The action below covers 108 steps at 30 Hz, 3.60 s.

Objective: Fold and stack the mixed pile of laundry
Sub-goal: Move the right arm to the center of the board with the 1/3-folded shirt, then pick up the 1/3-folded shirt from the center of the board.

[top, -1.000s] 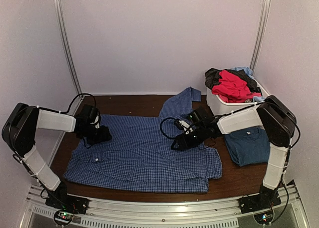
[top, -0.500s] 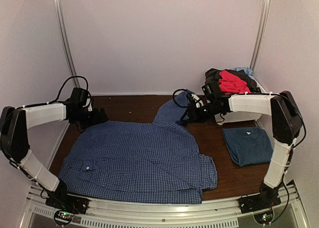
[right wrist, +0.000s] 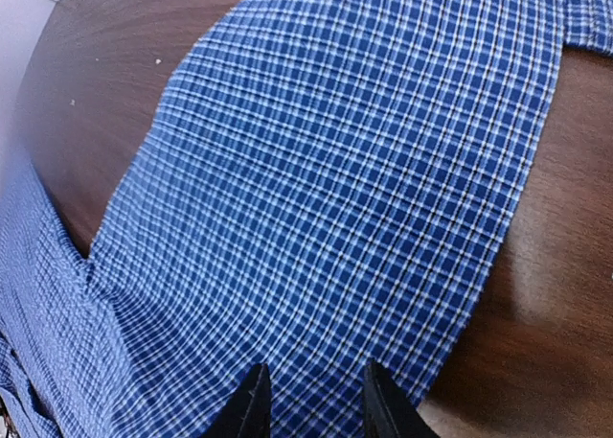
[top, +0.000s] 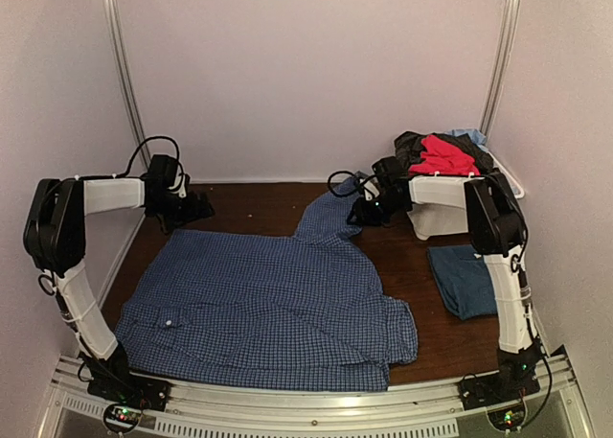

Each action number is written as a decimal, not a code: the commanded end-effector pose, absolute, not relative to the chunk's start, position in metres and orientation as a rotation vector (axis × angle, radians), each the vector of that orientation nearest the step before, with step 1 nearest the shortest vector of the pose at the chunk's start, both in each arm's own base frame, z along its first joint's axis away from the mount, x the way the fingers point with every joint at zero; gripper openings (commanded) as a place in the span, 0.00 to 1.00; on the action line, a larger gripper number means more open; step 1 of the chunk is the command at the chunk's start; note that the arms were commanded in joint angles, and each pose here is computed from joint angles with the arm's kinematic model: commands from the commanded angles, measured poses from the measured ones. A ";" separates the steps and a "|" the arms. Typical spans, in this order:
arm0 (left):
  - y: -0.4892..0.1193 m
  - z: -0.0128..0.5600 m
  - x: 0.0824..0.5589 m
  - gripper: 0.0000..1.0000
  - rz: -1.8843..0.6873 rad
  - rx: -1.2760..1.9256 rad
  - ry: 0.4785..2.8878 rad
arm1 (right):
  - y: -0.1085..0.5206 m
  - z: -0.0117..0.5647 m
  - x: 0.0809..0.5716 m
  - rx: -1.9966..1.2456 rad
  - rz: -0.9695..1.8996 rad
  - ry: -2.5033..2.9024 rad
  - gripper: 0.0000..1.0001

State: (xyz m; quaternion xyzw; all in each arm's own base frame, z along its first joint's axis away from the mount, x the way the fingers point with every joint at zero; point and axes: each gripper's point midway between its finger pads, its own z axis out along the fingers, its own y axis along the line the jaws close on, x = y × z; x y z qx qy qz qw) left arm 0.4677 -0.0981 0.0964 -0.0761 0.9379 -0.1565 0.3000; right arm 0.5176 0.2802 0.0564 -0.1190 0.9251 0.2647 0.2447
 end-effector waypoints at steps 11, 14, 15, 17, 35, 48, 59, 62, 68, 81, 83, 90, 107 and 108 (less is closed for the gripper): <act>-0.090 0.104 0.470 0.98 -0.406 -0.183 2.476 | 0.300 0.014 0.572 -0.335 0.657 2.579 0.10; -0.089 0.102 0.469 0.98 -0.395 -0.180 2.484 | 0.310 0.015 0.585 -0.332 0.702 2.531 0.11; -0.089 0.101 0.468 0.98 -0.398 -0.178 2.488 | 0.313 0.016 0.589 -0.330 0.717 2.512 0.12; -0.091 0.098 0.468 0.98 -0.409 -0.171 2.494 | 0.320 0.026 0.594 -0.337 0.771 2.463 0.15; -0.121 0.127 0.471 0.98 -0.453 -0.032 2.422 | 0.325 0.179 0.569 -0.448 0.838 2.207 0.42; -0.119 0.126 0.466 0.98 -0.448 -0.043 2.420 | 0.324 0.070 0.485 -0.516 0.770 2.494 0.35; -0.114 0.120 0.469 0.98 -0.405 -0.047 2.441 | 0.263 0.016 0.535 -0.444 0.343 2.630 0.36; -0.114 0.118 0.469 0.98 -0.400 -0.040 2.445 | 0.271 0.056 0.548 -0.483 0.425 2.494 0.46; -0.117 0.113 0.471 0.98 -0.419 -0.036 2.455 | 0.271 0.095 0.594 -0.372 0.560 2.319 0.67; -0.119 0.105 0.472 0.98 -0.434 -0.031 2.468 | 0.285 0.084 0.645 -0.224 0.748 2.181 0.69; -0.120 0.104 0.472 0.98 -0.440 -0.029 2.469 | 0.292 0.083 0.649 -0.216 0.802 2.156 0.65; -0.119 0.100 0.469 0.98 -0.436 -0.034 2.481 | 0.298 0.064 0.660 -0.155 0.858 2.144 0.56; -0.120 0.099 0.465 0.98 -0.453 -0.047 2.479 | 0.328 0.161 0.574 -0.341 0.978 2.086 0.00; -0.120 0.099 0.464 0.98 -0.454 -0.048 2.479 | 0.329 0.159 0.563 -0.343 0.983 2.102 0.00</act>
